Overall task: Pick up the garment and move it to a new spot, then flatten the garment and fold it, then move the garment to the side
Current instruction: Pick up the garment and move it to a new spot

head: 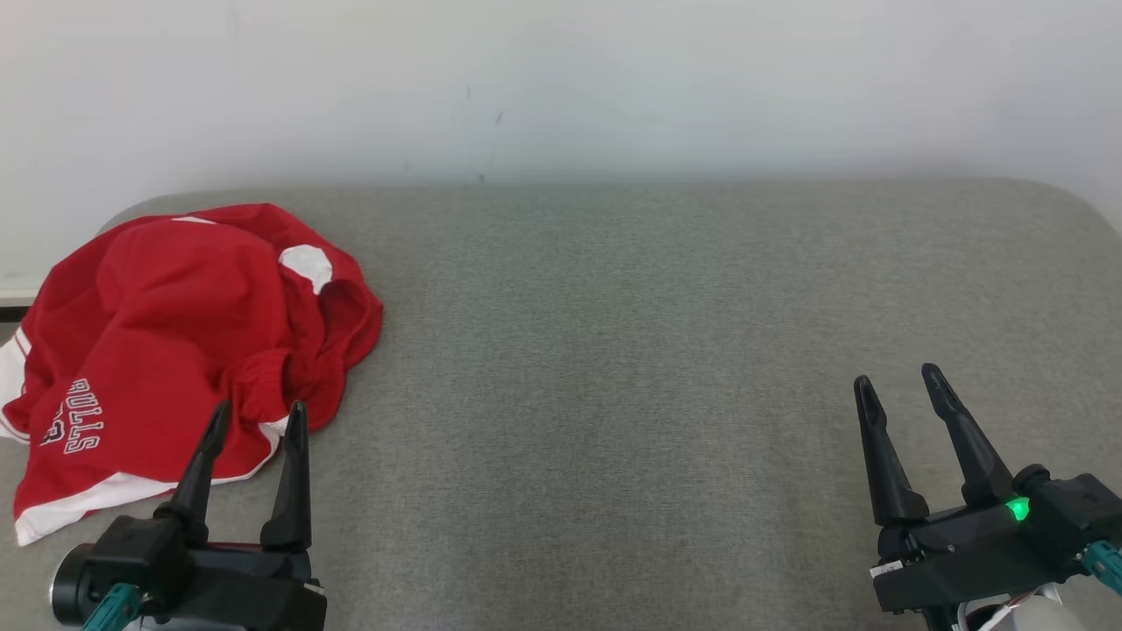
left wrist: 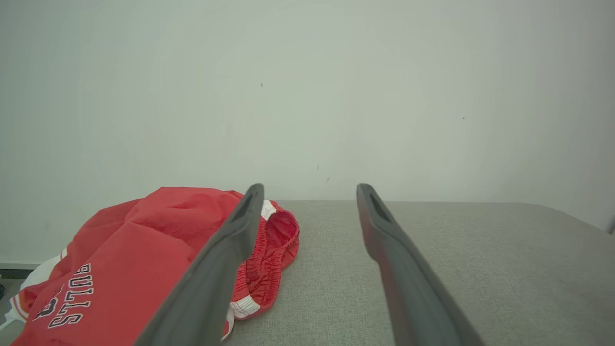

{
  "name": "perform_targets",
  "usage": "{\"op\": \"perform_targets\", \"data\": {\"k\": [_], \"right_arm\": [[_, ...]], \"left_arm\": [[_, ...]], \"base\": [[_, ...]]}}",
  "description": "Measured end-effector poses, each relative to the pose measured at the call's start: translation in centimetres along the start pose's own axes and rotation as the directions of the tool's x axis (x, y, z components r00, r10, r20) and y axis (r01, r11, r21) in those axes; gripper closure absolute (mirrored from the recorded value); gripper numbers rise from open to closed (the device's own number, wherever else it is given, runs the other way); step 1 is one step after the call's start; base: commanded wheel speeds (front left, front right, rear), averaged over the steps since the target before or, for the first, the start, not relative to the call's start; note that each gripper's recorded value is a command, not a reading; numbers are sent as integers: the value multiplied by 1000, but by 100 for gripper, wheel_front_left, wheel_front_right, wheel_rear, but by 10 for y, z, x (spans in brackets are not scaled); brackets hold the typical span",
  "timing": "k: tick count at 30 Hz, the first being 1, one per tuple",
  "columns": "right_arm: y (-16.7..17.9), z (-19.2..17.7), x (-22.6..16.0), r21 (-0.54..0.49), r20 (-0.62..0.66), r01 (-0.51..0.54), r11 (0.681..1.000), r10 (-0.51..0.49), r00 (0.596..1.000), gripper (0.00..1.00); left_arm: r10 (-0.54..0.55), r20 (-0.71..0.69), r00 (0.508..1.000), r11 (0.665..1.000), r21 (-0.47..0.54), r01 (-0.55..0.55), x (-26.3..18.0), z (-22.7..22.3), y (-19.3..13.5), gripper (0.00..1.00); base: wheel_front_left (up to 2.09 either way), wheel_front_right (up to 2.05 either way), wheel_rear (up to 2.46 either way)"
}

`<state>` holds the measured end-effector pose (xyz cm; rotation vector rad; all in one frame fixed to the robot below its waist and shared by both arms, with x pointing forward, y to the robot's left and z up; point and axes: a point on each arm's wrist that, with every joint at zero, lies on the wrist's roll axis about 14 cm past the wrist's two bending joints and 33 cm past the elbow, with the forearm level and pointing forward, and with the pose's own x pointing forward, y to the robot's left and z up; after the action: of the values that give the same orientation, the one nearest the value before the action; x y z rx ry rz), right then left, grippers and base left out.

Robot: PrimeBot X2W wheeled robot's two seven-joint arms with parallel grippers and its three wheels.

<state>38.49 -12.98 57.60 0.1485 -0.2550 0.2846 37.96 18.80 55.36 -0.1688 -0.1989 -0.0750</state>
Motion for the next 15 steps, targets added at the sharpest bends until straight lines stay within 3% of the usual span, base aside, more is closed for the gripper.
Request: {"op": "perform_targets", "data": {"k": [15], "right_arm": [[37, -12, 26, 50, -6, -115, 992, 116, 993, 0]], "left_arm": [[132, 6, 991, 991, 27, -132, -24, 6, 42, 0]], "base": [[0, 0, 0]]}}
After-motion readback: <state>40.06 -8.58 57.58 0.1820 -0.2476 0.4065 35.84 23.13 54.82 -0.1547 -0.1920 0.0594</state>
